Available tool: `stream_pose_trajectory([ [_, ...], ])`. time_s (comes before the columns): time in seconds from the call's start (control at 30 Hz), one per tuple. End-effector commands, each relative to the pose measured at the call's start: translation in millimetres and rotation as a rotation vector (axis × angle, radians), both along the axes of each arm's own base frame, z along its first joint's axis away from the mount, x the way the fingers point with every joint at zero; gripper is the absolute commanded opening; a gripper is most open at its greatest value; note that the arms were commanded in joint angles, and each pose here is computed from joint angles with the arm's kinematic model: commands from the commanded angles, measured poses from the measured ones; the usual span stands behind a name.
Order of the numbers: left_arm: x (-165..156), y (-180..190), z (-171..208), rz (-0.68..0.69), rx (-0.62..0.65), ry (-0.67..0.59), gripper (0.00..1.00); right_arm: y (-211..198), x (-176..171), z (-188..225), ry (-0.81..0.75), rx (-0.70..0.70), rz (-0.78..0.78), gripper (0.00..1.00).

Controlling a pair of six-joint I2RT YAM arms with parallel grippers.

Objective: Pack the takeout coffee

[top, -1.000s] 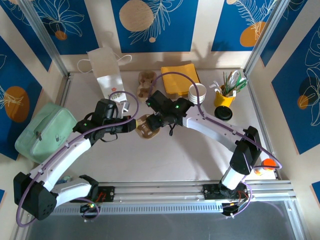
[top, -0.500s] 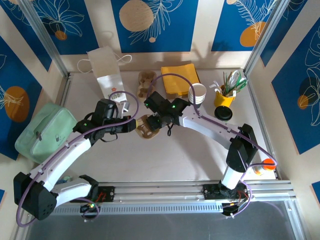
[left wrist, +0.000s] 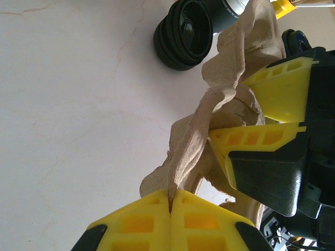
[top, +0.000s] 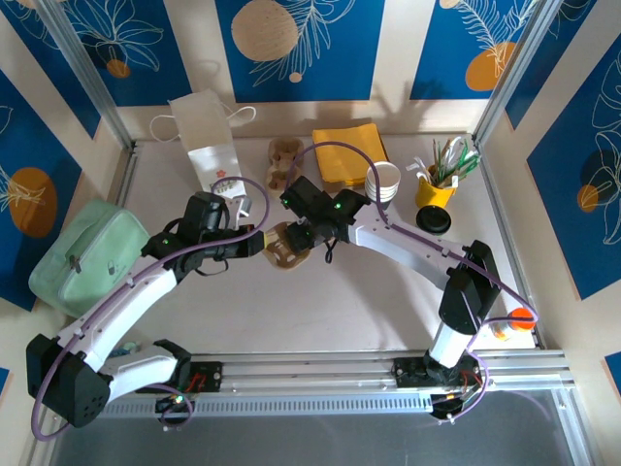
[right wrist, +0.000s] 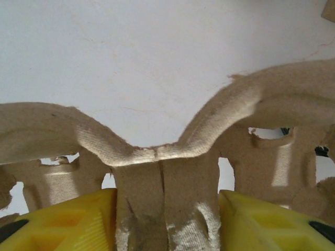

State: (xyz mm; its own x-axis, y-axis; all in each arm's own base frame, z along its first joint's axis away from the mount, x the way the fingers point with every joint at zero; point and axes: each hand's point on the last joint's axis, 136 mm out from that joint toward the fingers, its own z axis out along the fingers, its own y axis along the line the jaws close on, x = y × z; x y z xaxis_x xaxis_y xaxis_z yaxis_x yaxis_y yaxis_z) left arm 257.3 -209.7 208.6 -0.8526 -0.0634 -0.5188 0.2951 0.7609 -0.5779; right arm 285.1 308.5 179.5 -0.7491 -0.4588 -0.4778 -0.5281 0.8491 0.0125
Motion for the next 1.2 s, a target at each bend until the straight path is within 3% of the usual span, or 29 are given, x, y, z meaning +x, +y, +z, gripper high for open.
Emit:
stream_pose_trajectory([
  [0.0, -0.8, -4.1, 7.5, -0.022, -0.018, -0.030, 0.01, -3.7, -0.3, 4.8, 0.007, 0.013, -0.011, 0.48],
  [0.1, -0.9, -3.5, 7.4, -0.018, -0.018, -0.028, 0.02, -4.1, -1.3, 5.1, 0.008, 0.016, -0.007, 0.45],
  [0.27, -0.3, -3.5, 12.5, -0.013, -0.025, -0.036, 0.19, -7.2, -2.1, 3.7, 0.009, 0.005, -0.005, 0.43],
  [0.43, 6.8, 16.7, 28.7, 0.071, 0.045, -0.061, 0.49, -16.0, -2.9, -2.4, 0.027, -0.023, -0.017, 0.42],
  [0.5, 12.9, 31.7, 38.5, 0.127, 0.074, -0.063, 0.55, -19.6, -3.5, -3.7, 0.032, -0.027, -0.024, 0.42],
  [0.83, 71.7, 149.7, 96.6, 0.560, 0.212, -0.067, 0.63, -29.6, -16.1, -6.9, 0.066, -0.028, -0.010, 0.41],
  [1.17, 140.2, 197.0, 130.8, 0.726, 0.292, -0.136, 0.64, -37.1, -22.9, -7.3, 0.084, -0.039, -0.017, 0.41],
])
